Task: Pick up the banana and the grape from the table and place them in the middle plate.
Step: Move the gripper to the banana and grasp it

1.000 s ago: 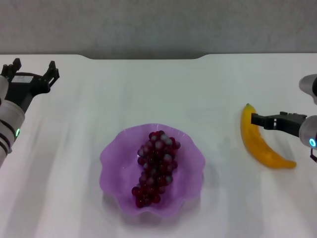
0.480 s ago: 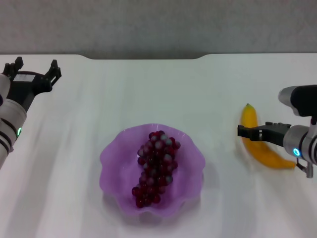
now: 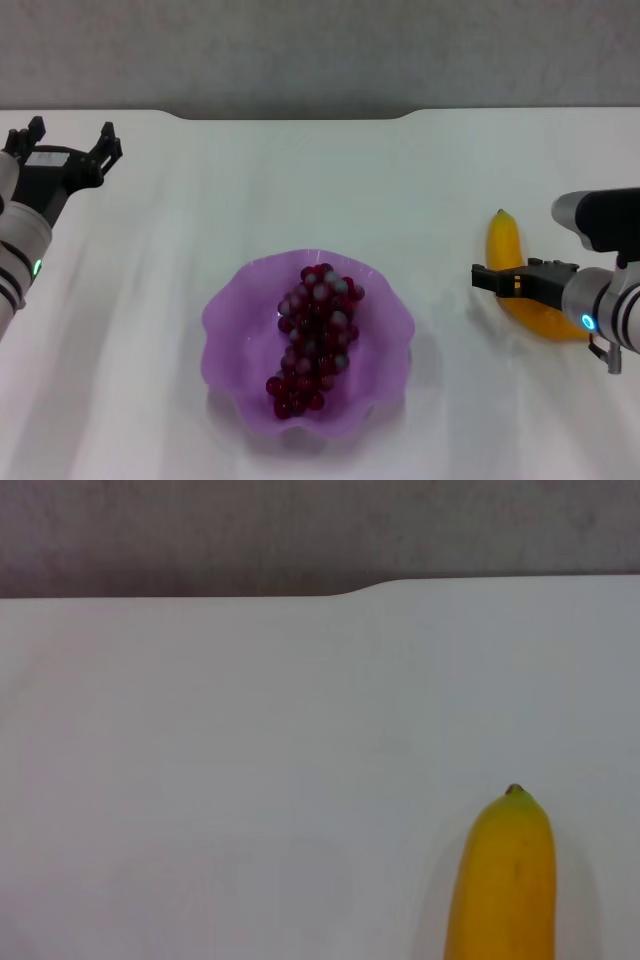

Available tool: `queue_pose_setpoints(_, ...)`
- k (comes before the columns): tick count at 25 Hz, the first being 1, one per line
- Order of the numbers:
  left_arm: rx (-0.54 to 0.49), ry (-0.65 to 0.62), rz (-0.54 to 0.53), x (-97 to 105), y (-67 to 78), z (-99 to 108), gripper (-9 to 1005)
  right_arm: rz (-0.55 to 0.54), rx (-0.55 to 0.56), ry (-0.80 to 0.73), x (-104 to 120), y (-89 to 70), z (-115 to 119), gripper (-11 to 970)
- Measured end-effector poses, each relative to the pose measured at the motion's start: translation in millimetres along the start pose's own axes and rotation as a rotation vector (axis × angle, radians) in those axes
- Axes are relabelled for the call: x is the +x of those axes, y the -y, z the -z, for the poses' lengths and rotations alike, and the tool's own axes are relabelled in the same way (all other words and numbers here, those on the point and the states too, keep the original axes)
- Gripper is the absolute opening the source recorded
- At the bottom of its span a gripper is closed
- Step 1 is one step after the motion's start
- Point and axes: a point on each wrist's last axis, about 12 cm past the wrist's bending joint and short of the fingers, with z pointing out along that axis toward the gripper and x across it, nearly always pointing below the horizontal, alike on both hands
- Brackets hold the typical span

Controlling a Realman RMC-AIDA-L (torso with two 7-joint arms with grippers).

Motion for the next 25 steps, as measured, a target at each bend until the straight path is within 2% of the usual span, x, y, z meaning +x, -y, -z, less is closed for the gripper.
queue_pose_setpoints(11,-0.003,-0.011,-0.002,3,-1.3,1,893,-0.027,0.019,-0.001,12,6.8,4,891)
queue_pose_setpoints(25,-0.002,-0.011,-0.003,3,-1.1,1,893,-0.024,0.033,-0.004,17,10.4,4,891)
